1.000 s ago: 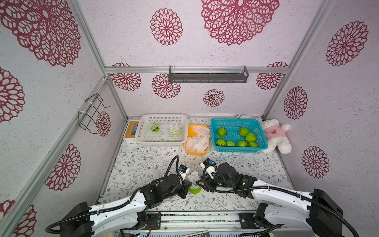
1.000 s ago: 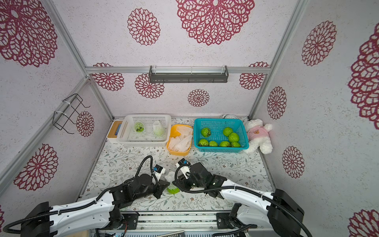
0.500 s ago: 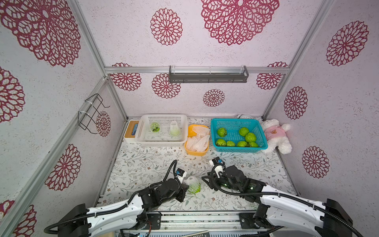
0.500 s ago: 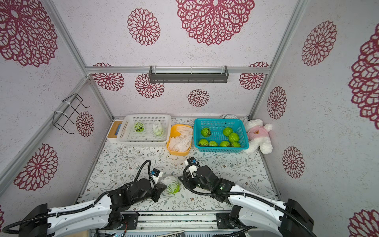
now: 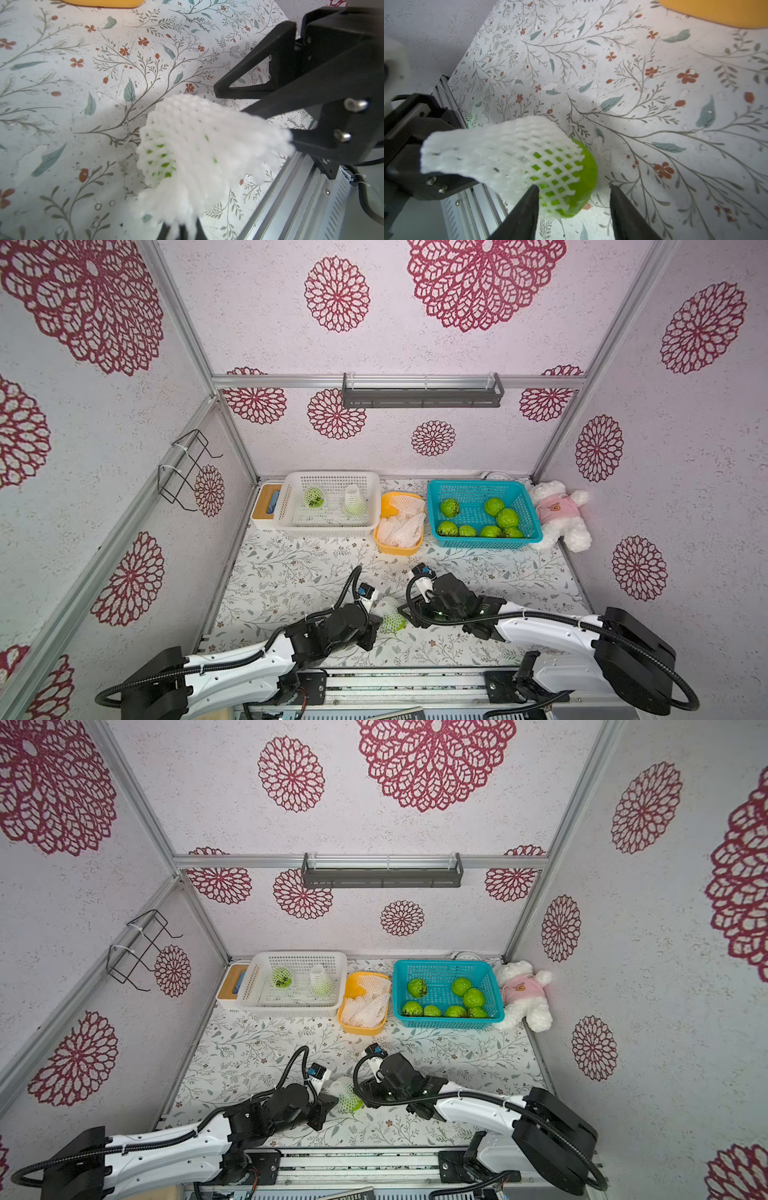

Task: Sleeve custard apples in foam nets
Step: Put on the foam net on the custard apple.

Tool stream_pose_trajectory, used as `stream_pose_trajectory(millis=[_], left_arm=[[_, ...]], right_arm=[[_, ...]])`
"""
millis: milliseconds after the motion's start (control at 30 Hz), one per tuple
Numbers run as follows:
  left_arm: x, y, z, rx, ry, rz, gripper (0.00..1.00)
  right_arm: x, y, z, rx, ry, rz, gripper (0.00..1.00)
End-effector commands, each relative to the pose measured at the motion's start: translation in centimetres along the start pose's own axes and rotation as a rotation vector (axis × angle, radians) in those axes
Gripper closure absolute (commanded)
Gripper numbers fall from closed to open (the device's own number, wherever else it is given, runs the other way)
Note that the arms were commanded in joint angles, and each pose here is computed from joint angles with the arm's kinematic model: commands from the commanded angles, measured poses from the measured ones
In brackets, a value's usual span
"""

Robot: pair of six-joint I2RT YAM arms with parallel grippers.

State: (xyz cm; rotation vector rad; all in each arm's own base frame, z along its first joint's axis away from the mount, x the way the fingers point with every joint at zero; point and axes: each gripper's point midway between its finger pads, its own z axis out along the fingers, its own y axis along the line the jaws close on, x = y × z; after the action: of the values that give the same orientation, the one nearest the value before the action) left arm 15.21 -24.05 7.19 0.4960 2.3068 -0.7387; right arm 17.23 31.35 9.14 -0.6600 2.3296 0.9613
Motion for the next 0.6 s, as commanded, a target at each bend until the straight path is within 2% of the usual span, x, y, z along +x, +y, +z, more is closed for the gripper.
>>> stream_pose_trajectory(millis=[0, 100, 400, 567], left_arm=[[-0.3, 0.0, 0.0, -0.005, -0.027, -0.019, 1.00], [-0.3, 0.0, 0.0, -0.006, -0.028, -0.019, 1.00], [-0.4, 0.1, -0.2, -0.015, -0.035, -0.017, 1.00], [-0.6, -0.1, -0.2, -0.011, -0.037, -0.015, 1.00]], right_arm=[[-2.4, 2.4, 0.2, -0.105, -0.058, 0.011, 0.44], [-2.1, 2.3, 0.7, -0.107, -0.043, 0.018, 0.49], [-1.5, 1.0, 1.0, -0.052, -0.035, 0.058, 0.81], [-1.1, -0.2, 0.9, 0.006, -0.032, 0.083, 0.93]])
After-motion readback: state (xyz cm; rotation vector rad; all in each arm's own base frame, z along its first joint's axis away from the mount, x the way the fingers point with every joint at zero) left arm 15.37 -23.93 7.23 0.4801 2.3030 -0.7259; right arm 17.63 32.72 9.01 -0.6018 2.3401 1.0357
